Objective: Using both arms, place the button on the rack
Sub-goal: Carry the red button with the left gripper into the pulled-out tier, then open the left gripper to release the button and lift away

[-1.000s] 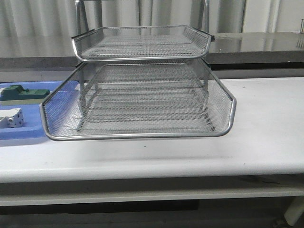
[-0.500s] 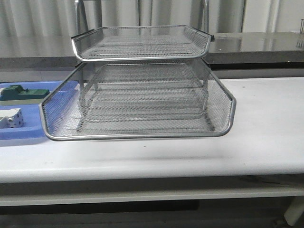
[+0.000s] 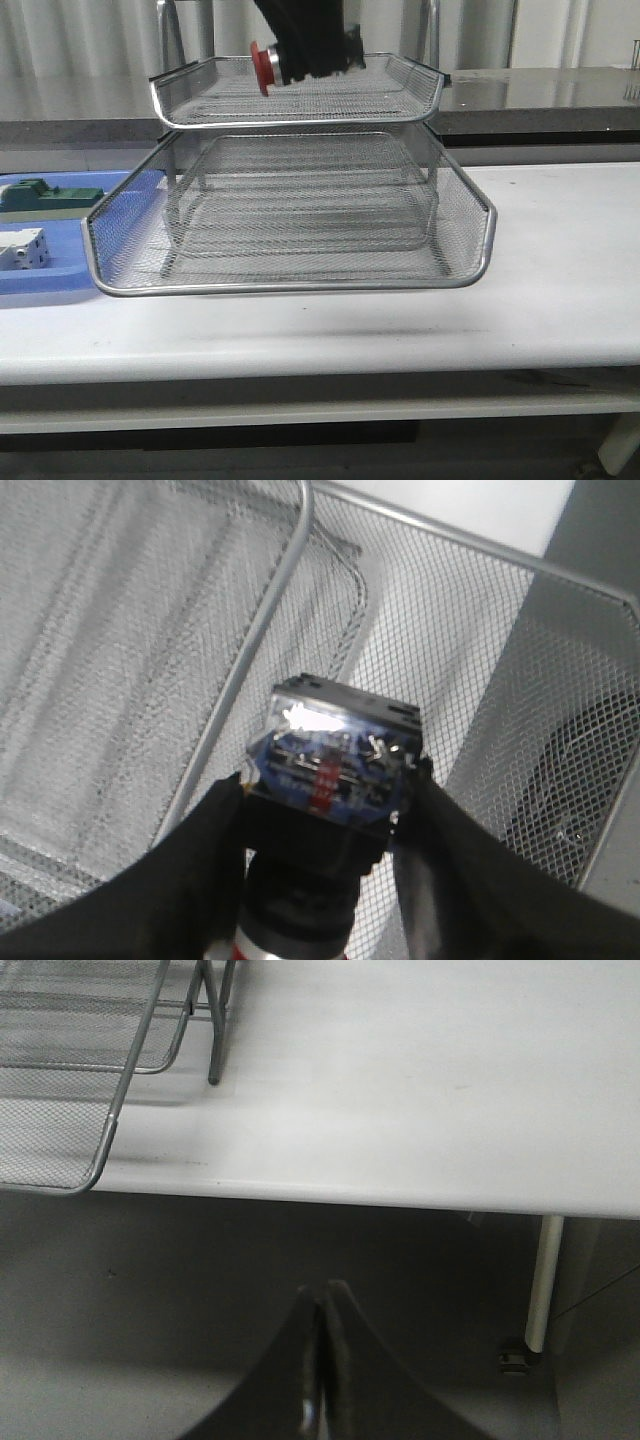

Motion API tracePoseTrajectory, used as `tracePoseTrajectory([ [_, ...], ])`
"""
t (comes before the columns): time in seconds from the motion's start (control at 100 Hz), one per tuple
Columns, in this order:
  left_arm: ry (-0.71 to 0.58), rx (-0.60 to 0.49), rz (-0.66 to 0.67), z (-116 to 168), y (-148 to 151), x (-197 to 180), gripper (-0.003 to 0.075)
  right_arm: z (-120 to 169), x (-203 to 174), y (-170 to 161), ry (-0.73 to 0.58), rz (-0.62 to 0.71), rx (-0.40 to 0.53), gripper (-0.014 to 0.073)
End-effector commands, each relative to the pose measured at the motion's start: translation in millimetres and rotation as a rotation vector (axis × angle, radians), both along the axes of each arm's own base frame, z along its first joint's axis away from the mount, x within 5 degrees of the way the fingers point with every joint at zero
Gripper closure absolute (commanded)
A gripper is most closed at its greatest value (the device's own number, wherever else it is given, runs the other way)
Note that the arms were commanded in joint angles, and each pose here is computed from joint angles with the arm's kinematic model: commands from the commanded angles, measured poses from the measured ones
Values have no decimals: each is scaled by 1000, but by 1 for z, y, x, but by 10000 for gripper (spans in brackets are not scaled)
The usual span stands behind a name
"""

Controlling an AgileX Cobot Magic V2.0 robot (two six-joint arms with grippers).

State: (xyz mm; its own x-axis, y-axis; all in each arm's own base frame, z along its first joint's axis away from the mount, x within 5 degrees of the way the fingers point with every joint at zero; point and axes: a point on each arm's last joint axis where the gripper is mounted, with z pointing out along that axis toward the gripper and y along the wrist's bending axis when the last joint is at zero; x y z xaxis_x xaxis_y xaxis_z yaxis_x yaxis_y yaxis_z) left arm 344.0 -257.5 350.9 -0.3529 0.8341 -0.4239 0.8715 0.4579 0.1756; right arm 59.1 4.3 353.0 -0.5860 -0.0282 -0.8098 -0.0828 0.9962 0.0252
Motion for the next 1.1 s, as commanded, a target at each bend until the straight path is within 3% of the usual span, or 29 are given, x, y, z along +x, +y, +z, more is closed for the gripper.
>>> tracePoseTrajectory([
  [0.0, -6, -35, 0, 16, 4, -13, 741, 14, 2, -1, -87, 0, 0, 664],
  [0.6, 137, 74, -3, -44, -1, -6, 741, 14, 2, -1, -87, 0, 0, 664],
  [0.82, 132, 71, -1, -52, -5, -1, 732, 14, 2, -1, -87, 0, 0, 664],
  [0.94, 132, 71, -1, -52, -5, -1, 634, 14, 2, -1, -87, 0, 0, 664],
  [1.09, 135, 73, -1, -52, -4, -1, 382, 14, 2, -1, -87, 0, 0, 664],
])
